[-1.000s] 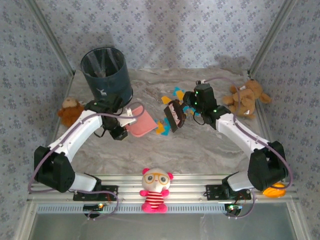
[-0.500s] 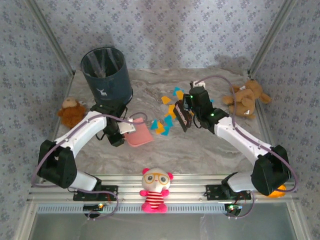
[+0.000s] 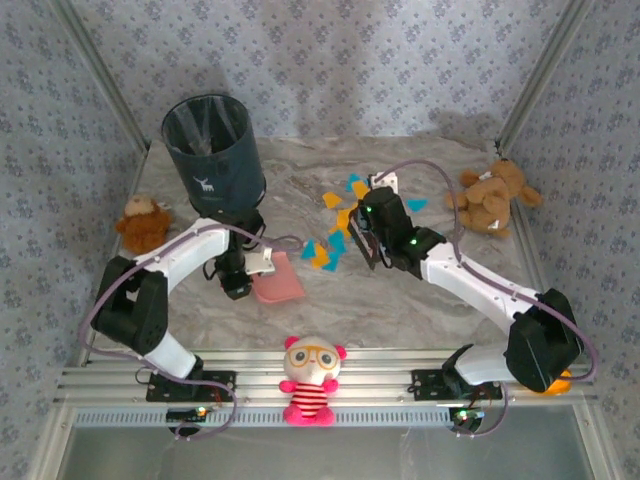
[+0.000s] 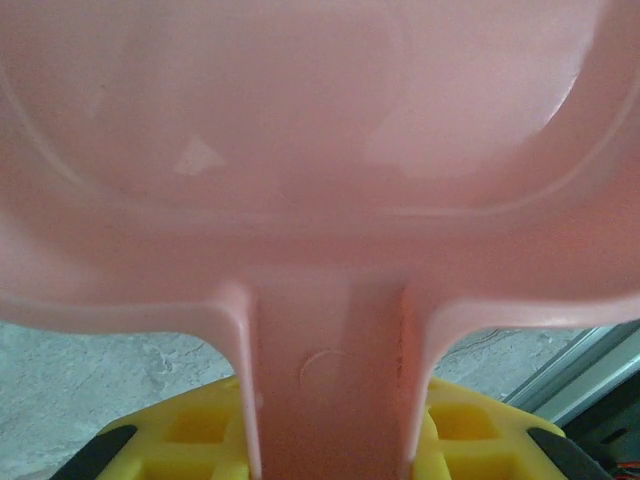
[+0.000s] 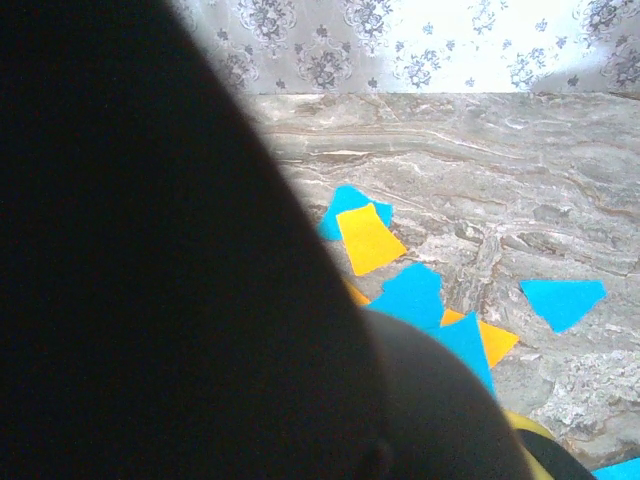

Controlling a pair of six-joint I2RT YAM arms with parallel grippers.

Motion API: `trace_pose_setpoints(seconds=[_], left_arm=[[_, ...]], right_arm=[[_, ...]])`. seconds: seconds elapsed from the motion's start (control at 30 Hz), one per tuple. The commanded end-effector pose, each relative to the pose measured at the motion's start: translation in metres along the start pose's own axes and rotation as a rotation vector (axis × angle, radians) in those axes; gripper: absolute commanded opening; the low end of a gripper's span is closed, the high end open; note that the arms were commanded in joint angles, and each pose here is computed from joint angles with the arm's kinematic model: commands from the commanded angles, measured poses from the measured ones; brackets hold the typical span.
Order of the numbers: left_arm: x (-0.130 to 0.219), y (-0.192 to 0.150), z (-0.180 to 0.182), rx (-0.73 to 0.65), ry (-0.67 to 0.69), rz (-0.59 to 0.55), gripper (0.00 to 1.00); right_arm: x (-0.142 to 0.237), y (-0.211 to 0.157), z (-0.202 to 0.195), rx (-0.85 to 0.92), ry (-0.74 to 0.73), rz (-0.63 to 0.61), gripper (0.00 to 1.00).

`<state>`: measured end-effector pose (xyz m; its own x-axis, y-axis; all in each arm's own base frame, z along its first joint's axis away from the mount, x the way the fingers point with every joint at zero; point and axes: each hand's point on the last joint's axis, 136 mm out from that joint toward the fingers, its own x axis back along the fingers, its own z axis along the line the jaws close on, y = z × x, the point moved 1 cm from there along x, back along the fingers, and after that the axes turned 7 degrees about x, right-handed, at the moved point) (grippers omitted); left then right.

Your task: Sweep away the paper scraps from the table

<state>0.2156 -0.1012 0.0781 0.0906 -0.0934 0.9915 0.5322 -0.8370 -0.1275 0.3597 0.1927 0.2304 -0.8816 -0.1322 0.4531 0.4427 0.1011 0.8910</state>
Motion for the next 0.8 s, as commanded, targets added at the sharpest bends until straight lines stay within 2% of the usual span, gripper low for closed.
trace_pose_setpoints(seconds=[0.0, 0.37, 0.77], left_arm=[[0.000, 0.000, -0.001, -0.019, -0.014, 0.039, 0.00], [-0.007, 0.011, 0.008, -0.004, -0.030, 0.091, 0.00], [-0.006, 0.030, 0.018, -0.005, -0.035, 0.090, 0.00]], right_arm=[[0.006, 0.007, -0.003, -0.027, -0.044, -0.053, 0.00], [0.002, -0.011, 0.006, -0.023, -0.044, -0.022, 0.00], [-0.001, -0.019, 0.020, -0.026, 0.002, -0.005, 0.00]])
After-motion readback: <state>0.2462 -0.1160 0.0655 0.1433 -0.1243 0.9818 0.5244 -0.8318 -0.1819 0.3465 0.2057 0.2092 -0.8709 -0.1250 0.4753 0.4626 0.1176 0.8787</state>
